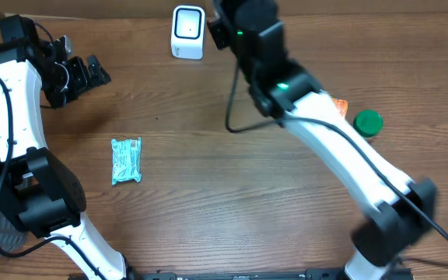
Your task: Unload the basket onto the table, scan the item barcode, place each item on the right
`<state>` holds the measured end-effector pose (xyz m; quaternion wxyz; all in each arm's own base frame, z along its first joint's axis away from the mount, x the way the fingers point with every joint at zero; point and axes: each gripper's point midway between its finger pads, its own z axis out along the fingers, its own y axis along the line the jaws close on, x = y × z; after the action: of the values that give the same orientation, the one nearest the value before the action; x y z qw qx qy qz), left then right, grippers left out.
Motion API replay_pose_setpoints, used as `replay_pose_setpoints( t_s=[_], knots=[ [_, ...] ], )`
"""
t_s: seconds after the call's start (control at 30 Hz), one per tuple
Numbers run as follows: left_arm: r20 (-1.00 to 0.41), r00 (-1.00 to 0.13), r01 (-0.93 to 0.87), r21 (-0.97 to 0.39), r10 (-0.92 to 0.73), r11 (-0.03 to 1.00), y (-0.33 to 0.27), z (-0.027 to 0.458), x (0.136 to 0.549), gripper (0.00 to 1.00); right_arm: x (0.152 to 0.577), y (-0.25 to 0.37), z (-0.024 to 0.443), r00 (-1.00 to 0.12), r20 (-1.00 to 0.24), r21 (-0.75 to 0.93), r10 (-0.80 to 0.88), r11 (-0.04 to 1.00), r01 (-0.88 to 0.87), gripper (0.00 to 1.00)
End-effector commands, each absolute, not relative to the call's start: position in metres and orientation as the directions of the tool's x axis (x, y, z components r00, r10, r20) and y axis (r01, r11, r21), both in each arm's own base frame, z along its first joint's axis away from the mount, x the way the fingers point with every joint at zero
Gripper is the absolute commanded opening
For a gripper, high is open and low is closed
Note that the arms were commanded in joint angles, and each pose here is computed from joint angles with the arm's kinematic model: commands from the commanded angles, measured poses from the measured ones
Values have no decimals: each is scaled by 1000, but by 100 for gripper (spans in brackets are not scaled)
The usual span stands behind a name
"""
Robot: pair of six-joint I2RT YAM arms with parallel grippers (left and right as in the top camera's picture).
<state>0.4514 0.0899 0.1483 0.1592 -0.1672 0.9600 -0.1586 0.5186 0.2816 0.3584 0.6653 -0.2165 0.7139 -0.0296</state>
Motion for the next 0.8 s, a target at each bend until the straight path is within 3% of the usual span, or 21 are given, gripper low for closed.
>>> replay_pose_setpoints(
  t_s=[0.0,0.1,0.33,0.47,0.77],
  knots=[
    [-277,-894,-250,-347,-354,904,91,154,454,100,552,282,315,22,-733,-674,-680,720,-165,4],
    [-277,-894,-249,-347,-352,904,90,154,454,100,575,297,278,83,-588,-807,-804,578,-117,4],
    [-277,-893,-250,-347,-354,904,91,154,454,100,601,314,195,132,-418,-908,-899,417,-35,4],
    [-277,-894,-250,-347,-353,904,90,154,454,100,604,316,158,112,-382,-924,-917,374,-83,4],
    [-277,-894,-249,-347,-353,904,90,154,454,100,603,315,162,104,-391,-920,-914,386,-62,4]
  ],
)
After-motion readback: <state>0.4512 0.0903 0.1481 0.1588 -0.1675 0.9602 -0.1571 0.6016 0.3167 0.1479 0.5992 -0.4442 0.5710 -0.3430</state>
